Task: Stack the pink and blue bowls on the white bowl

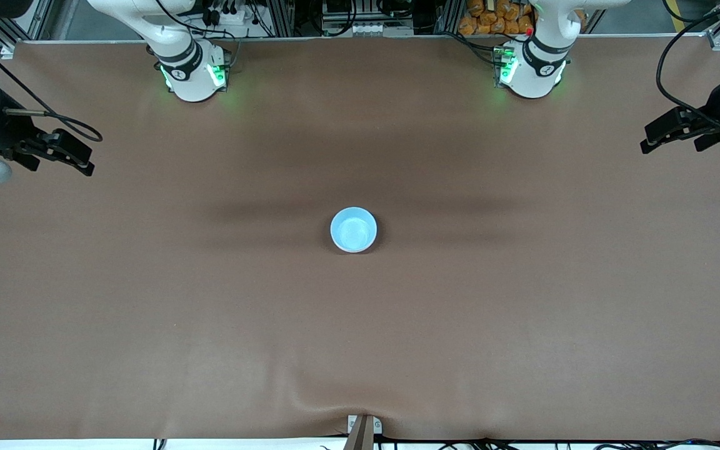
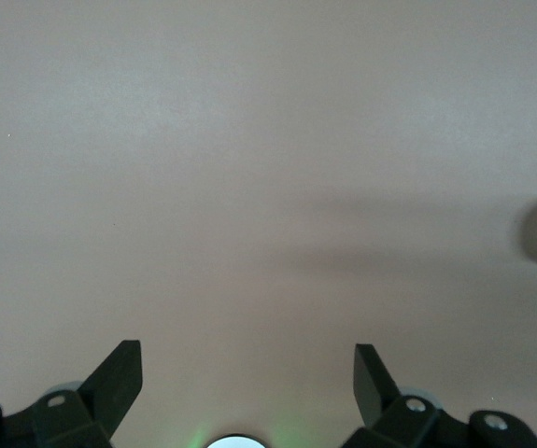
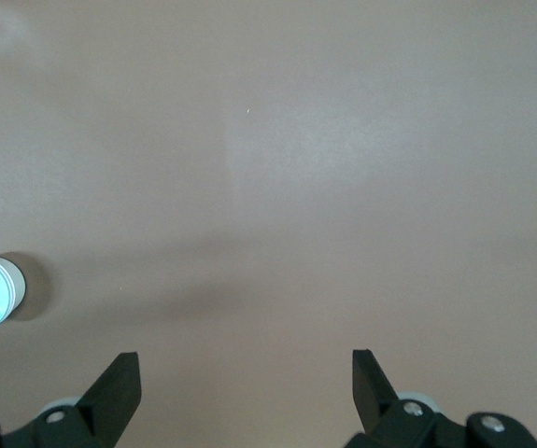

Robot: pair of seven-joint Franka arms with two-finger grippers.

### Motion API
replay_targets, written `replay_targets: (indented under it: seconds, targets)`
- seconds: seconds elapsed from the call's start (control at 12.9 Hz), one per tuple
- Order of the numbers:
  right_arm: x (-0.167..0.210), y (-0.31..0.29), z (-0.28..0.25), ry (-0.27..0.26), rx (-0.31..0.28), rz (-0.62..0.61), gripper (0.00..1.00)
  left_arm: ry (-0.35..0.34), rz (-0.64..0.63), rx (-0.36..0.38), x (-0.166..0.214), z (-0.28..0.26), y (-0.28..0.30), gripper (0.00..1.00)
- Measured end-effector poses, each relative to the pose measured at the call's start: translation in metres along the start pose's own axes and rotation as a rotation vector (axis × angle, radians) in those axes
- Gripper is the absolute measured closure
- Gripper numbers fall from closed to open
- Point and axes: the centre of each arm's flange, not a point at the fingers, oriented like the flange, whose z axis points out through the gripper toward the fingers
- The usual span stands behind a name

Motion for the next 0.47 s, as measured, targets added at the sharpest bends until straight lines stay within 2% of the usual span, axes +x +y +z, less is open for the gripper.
replay_targets:
  seconds: [0.47]
  targets:
    - [0.0083,-0.0010,-0.0036,0.002,0.000,-0.047,0.00,0.015,0.001,-0.002,0.0005,-0.0055,0.0004,0.00]
